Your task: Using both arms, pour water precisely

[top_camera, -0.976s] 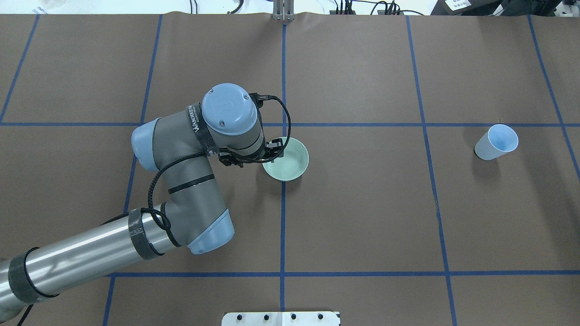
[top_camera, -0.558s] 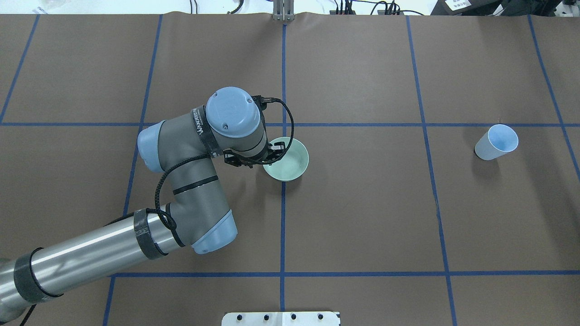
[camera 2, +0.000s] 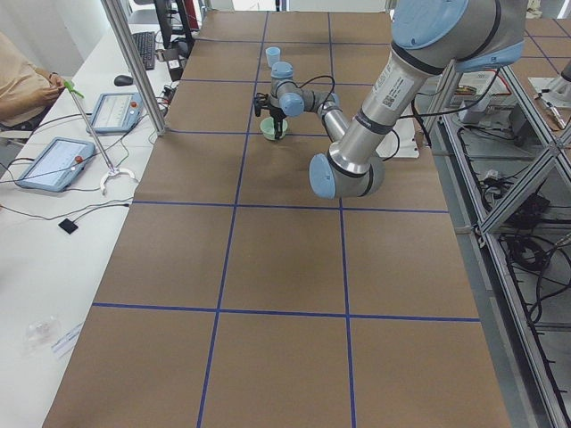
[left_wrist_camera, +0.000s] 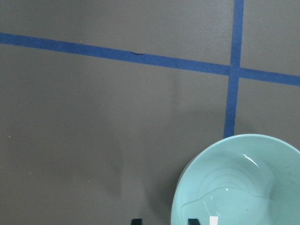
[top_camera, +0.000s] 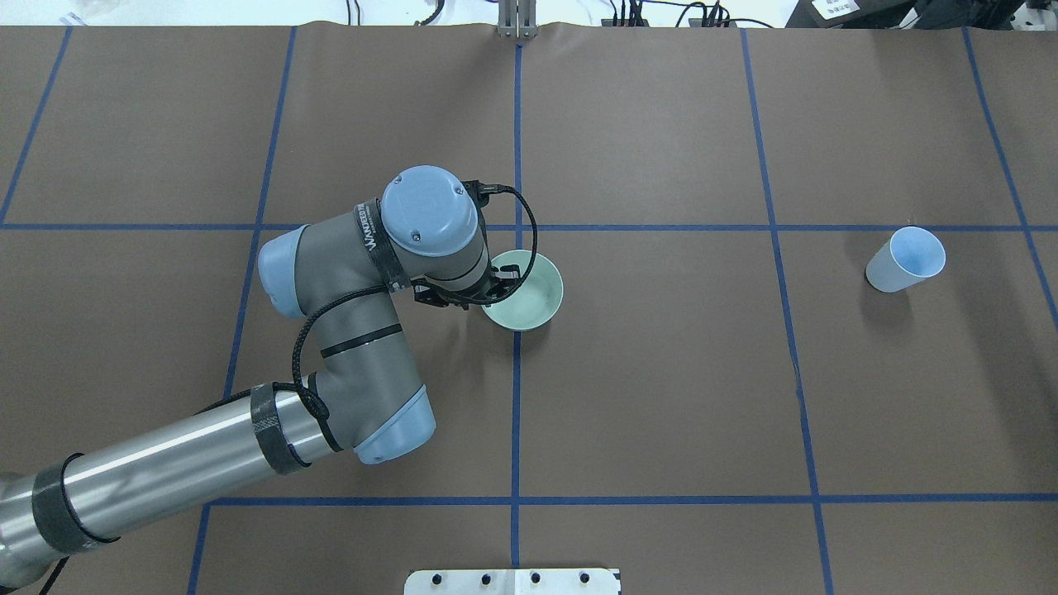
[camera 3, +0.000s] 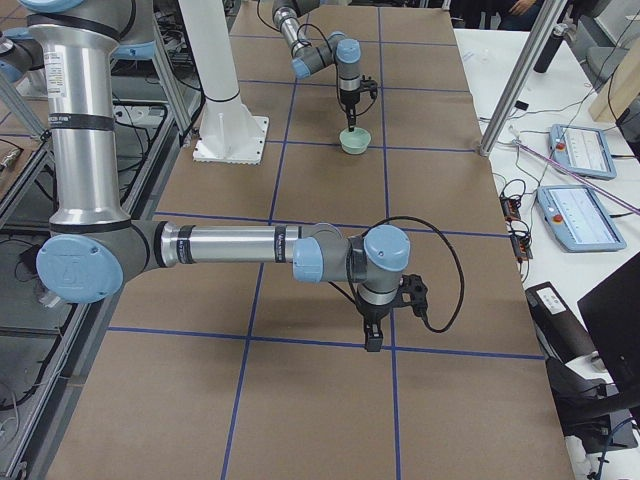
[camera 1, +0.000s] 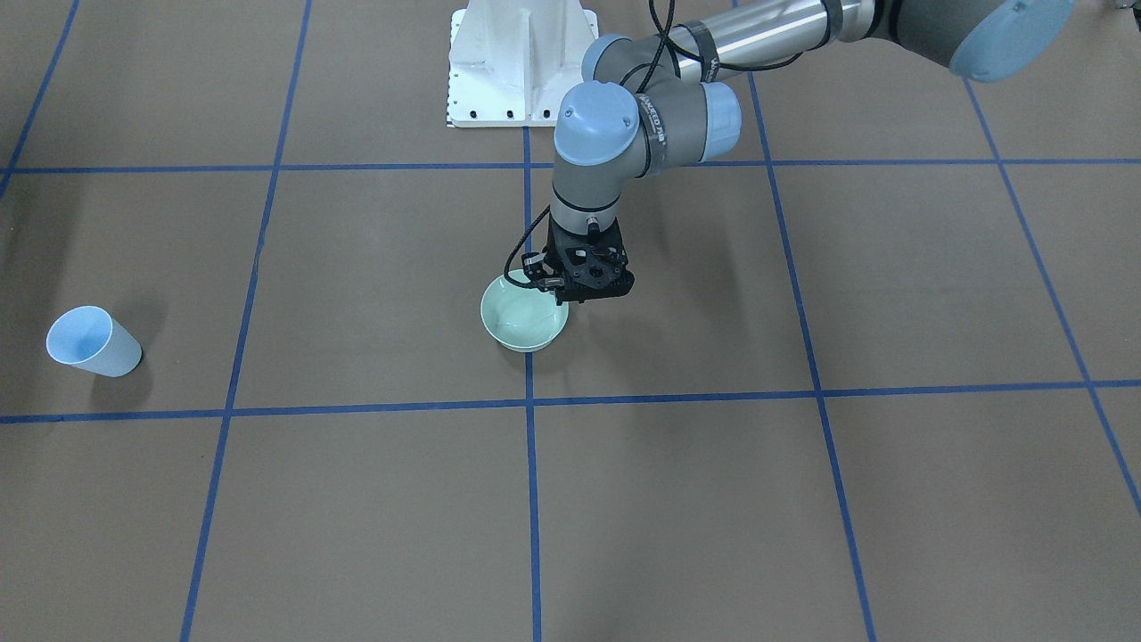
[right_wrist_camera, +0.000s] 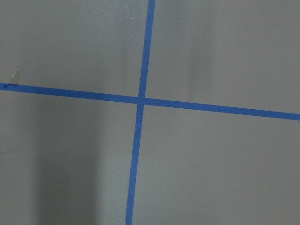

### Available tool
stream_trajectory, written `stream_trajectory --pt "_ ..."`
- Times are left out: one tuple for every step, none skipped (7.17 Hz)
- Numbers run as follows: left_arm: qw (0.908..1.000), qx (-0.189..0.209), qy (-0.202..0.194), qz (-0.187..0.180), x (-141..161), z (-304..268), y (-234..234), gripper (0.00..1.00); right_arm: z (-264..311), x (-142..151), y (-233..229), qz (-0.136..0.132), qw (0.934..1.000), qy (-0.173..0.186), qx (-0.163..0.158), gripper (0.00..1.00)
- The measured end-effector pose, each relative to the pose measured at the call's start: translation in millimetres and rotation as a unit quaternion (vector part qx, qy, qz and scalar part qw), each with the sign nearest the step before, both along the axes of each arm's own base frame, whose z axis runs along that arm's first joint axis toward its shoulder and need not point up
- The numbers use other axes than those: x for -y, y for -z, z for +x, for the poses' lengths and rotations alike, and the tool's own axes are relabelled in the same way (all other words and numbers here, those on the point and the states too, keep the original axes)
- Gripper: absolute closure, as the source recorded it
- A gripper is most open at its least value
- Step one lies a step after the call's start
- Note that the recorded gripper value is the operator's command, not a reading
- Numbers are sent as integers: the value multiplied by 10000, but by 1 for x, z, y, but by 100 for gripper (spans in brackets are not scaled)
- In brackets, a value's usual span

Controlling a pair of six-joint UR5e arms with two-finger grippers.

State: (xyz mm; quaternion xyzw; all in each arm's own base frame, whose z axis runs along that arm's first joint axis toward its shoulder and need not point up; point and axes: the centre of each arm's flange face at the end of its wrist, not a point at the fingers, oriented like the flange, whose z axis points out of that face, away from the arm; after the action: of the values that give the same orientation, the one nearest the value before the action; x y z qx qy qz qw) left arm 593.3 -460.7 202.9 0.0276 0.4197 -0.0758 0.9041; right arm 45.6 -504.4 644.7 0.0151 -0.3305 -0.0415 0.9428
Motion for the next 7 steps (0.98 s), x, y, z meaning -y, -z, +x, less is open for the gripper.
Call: stream_trajectory --pt "10000 -27 -23 22 -1 3 -1 100 0 0 0 -2 10000 0 0 0" --pt "10000 -50 -56 65 -1 4 0 100 0 0 0 1 10000 0 0 0" --pt "9998 -67 -111 133 -2 3 1 100 0 0 0 6 10000 0 0 0" --pt "9995 -100 -184 239 -2 0 6 100 0 1 1 29 10000 -1 1 0" --pt "9990 -180 -249 311 3 -12 14 100 0 2 0 66 10000 -3 3 0" --pt "9984 -318 -341 311 17 -35 22 100 0 2 -4 81 10000 -5 4 0" --pt "9973 -422 -466 368 35 -62 23 100 0 2 -8 71 10000 -5 6 0"
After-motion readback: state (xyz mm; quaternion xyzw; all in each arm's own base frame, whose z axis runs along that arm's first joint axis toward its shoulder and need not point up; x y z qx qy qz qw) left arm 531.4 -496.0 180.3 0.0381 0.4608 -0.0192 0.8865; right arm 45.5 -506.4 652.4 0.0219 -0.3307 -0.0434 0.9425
